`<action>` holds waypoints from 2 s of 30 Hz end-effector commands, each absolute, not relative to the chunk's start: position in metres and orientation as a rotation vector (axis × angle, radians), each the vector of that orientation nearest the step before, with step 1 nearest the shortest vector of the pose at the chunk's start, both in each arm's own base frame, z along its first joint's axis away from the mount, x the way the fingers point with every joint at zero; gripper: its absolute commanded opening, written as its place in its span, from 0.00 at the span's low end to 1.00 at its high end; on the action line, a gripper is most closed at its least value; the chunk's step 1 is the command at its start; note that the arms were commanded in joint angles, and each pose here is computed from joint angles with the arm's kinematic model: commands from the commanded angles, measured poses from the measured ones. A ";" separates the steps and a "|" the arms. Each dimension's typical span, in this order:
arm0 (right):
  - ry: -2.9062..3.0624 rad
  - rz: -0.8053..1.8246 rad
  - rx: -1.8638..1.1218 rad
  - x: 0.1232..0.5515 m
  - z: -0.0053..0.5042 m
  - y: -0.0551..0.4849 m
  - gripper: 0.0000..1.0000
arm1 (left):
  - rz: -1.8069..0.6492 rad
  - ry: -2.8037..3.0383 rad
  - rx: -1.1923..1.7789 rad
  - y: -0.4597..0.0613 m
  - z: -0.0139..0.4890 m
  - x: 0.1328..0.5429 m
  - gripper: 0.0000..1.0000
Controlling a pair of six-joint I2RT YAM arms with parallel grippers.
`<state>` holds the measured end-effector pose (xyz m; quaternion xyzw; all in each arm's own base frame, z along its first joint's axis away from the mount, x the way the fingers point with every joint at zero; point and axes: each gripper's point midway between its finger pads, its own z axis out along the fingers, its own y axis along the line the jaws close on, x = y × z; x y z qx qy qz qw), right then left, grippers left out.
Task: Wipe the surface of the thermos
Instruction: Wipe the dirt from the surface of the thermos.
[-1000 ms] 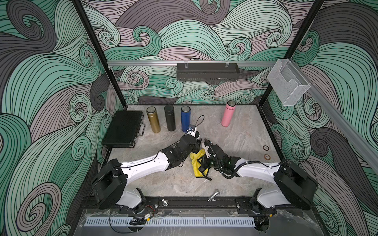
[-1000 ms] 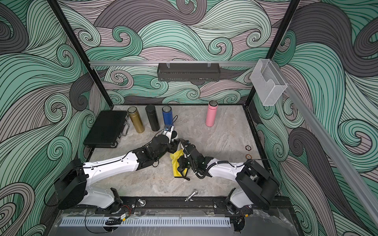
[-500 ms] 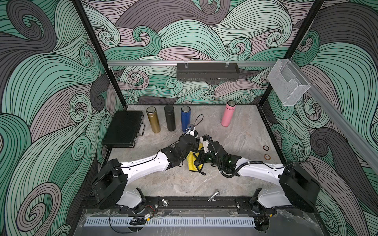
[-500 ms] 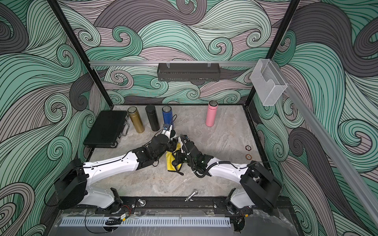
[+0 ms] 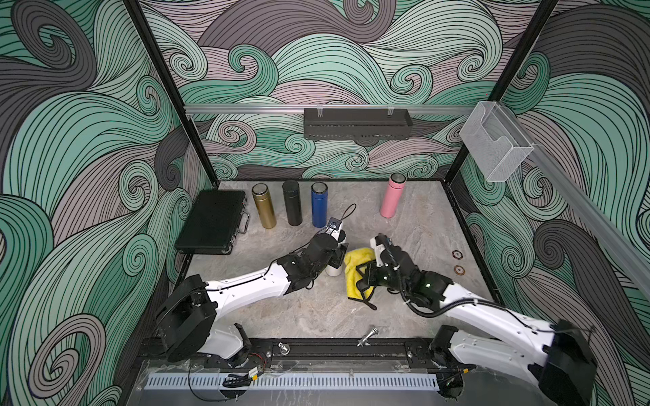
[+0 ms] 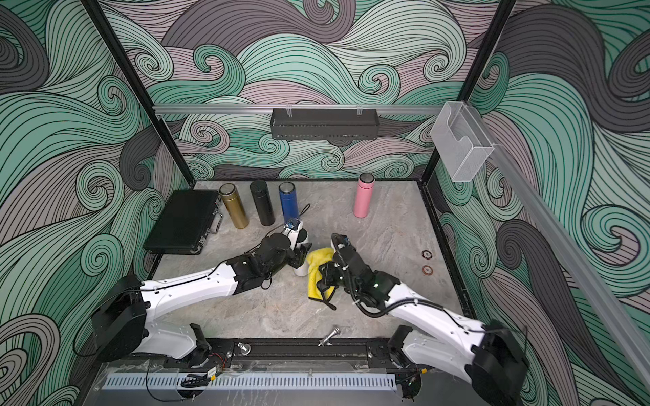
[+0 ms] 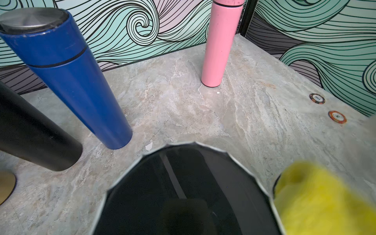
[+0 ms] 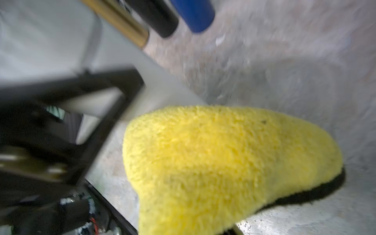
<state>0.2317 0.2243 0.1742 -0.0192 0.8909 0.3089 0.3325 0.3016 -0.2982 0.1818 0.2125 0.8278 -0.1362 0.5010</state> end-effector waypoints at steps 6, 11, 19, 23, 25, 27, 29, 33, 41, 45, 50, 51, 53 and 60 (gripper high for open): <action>2.202 0.965 -0.073 0.303 0.257 0.234 0.00 | -0.389 1.923 0.562 -0.310 0.195 0.298 0.00; 2.218 1.114 -0.173 0.335 0.269 0.280 0.00 | -0.379 1.924 0.573 -0.310 0.192 0.299 0.00; 2.158 1.353 -0.307 0.302 0.276 0.323 0.00 | -0.366 1.939 0.556 -0.310 0.188 0.302 0.00; 2.178 1.372 -0.376 0.271 0.268 0.326 0.00 | -0.366 1.938 0.552 -0.311 0.189 0.303 0.00; 2.182 1.380 -0.372 0.259 0.263 0.319 0.00 | -0.356 1.937 0.537 -0.310 0.191 0.305 0.00; 2.193 1.365 -0.365 0.249 0.259 0.311 0.00 | -0.349 1.939 0.523 -0.308 0.191 0.306 0.00; 2.203 1.341 -0.362 0.240 0.256 0.301 0.00 | -0.350 1.941 0.521 -0.307 0.190 0.306 0.00; 2.192 1.257 -0.340 0.243 0.256 0.290 0.00 | -0.382 1.940 0.549 -0.312 0.189 0.302 0.00; 2.133 1.127 -0.366 0.299 0.270 0.303 0.00 | -0.432 1.948 0.574 -0.318 0.183 0.296 0.00; 2.141 1.135 -0.394 0.306 0.264 0.315 0.00 | -0.427 1.948 0.569 -0.317 0.183 0.297 0.00; 2.169 1.102 -0.480 0.279 0.250 0.321 0.00 | -0.398 1.973 0.570 -0.319 0.174 0.301 0.00; 2.171 1.089 -0.489 0.272 0.248 0.319 0.00 | -0.392 1.975 0.569 -0.318 0.174 0.302 0.00; 2.158 1.084 -0.497 0.257 0.250 0.313 0.00 | -0.386 1.979 0.571 -0.319 0.173 0.303 0.00; 2.138 1.112 -0.473 0.212 0.247 0.288 0.00 | -0.369 1.992 0.557 -0.318 0.171 0.306 0.00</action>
